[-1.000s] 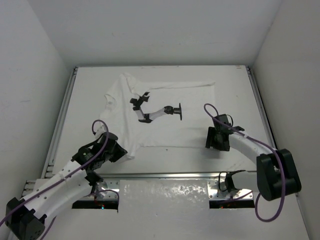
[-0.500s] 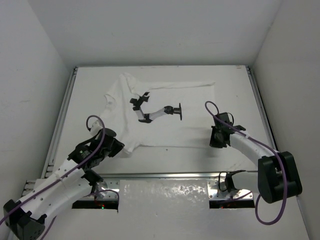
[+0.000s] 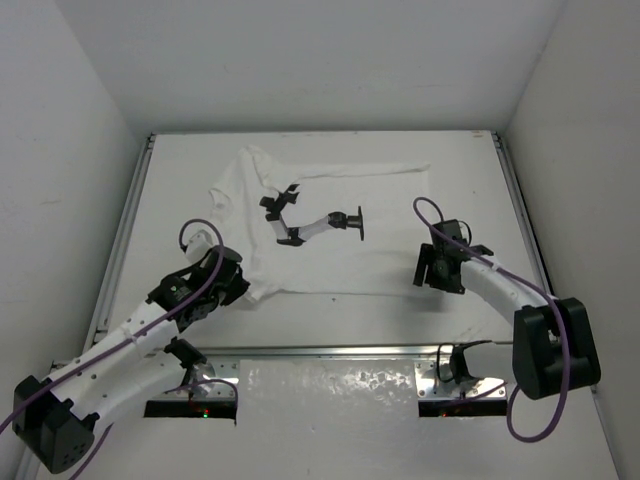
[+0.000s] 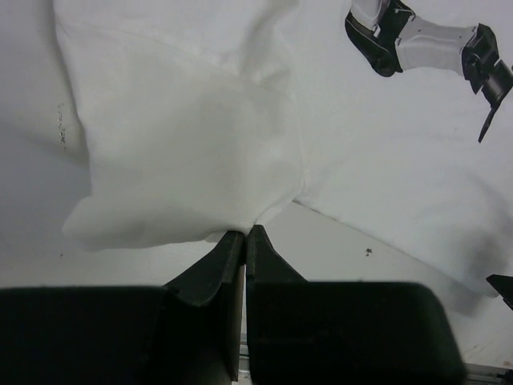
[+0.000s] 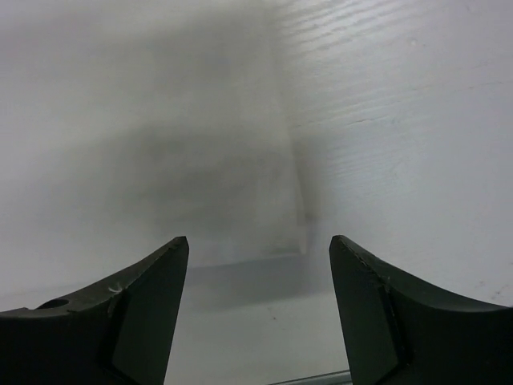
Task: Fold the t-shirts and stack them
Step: Grap the side of the flattened tshirt closest away from the robot with both arms, then fold the flattened tshirt in 1/3 of the way
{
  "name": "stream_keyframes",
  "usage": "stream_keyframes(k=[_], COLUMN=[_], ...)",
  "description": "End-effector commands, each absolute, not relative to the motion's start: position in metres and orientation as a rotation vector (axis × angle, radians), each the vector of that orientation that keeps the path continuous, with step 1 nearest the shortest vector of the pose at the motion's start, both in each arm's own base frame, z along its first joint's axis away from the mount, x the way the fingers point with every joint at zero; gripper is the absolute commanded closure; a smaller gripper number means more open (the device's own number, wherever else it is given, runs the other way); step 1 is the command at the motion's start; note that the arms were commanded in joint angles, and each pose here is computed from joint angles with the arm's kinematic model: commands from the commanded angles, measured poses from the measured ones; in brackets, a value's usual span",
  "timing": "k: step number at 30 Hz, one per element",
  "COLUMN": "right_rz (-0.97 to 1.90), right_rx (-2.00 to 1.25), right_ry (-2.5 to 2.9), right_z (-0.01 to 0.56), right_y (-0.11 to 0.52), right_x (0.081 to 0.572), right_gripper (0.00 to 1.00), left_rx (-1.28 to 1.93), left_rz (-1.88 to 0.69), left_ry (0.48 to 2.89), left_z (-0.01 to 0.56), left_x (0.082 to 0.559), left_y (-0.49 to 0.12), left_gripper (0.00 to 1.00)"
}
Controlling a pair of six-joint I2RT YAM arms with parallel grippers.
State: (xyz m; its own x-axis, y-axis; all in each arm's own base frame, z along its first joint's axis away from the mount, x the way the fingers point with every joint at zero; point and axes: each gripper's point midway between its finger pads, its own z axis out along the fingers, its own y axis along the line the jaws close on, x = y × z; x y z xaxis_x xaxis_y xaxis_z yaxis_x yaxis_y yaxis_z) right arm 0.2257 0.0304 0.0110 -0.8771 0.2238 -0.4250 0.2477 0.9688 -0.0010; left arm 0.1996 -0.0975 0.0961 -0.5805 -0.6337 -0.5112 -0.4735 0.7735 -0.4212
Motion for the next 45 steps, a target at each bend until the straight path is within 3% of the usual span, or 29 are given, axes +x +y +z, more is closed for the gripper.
stream_keyframes(k=[1,2,6,10,11,16,23,30,45], right_rz=[-0.131,-0.092,-0.042,-0.035,-0.030,-0.010,-0.010,0.004,-0.018], right_rx=[0.406,0.388,0.378,0.393,0.394,0.382,0.354,0.339,0.282], right_ry=[2.705,2.707,2.749,2.727,2.723,2.664,2.624,2.575,2.630], right_z=[0.002,0.001,-0.008,-0.005,-0.003,0.011,0.037,0.057,0.040], right_y=[0.014,0.019,0.027,0.026,0.027,0.028,0.029,0.029,0.035], right_x=[0.222,0.226,0.226,0.223,0.221,0.238,0.283,0.328,0.402], right_gripper=[0.29,0.31,0.56,0.94,0.97,1.00,1.00,1.00,1.00], left_rx=[-0.769,-0.764,-0.763,-0.805,-0.815,-0.817,-0.832,-0.785,-0.480], left_rz=[-0.355,-0.359,-0.331,-0.316,-0.310,-0.298,-0.166,-0.164,0.069], left_ry=[2.270,2.275,2.285,2.265,2.261,2.205,2.080,2.123,2.156], left_z=[0.107,0.107,0.104,0.105,0.104,0.112,0.160,0.156,0.146], left_x=[0.208,0.208,0.207,0.206,0.204,0.214,0.263,0.322,0.445], left_y=[-0.105,-0.106,-0.103,-0.098,-0.096,-0.092,-0.089,-0.086,-0.090], left_gripper=[1.00,1.00,1.00,1.00,1.00,1.00,1.00,1.00,1.00])
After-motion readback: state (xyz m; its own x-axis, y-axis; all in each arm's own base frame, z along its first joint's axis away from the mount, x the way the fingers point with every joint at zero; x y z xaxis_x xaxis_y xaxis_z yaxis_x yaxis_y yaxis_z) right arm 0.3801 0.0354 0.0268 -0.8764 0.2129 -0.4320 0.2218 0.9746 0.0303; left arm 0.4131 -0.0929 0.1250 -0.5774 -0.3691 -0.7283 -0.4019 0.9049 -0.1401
